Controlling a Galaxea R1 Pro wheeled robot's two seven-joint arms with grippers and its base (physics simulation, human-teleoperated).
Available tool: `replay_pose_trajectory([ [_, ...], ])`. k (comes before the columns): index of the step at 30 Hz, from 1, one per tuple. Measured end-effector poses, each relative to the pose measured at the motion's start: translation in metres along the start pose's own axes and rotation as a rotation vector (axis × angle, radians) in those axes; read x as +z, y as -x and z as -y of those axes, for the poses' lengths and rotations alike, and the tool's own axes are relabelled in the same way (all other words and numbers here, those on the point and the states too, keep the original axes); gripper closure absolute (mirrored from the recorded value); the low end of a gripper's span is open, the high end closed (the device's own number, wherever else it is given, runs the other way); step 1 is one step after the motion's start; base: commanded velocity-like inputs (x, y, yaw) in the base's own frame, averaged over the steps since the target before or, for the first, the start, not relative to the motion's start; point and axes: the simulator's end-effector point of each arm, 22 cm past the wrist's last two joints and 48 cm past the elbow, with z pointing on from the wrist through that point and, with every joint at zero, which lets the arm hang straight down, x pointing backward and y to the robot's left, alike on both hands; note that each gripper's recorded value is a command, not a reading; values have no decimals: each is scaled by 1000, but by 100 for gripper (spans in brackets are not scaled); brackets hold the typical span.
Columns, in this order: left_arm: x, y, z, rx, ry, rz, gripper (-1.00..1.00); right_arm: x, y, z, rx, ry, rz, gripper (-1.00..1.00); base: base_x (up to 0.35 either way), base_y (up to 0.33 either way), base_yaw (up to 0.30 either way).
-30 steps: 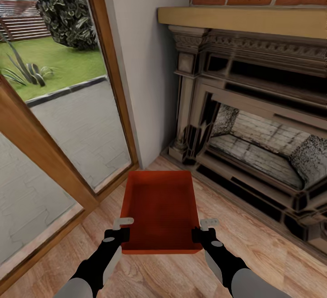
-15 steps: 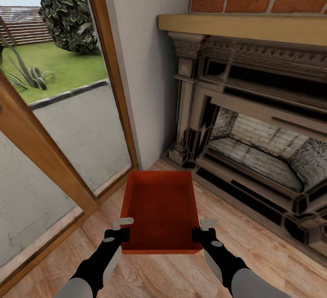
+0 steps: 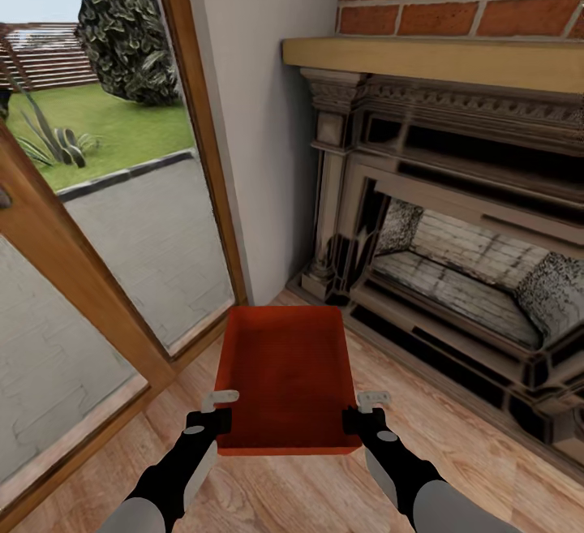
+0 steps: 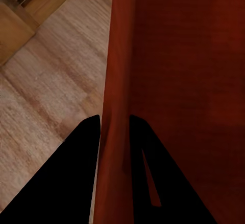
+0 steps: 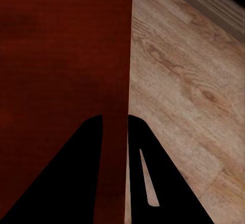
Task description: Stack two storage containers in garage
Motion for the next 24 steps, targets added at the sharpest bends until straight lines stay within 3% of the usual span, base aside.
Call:
replay_pose_trajectory([
  [24,-10,19,-1,-5,-2,37,100,-8,20,0,-1,-1,38,100,0,0,0],
])
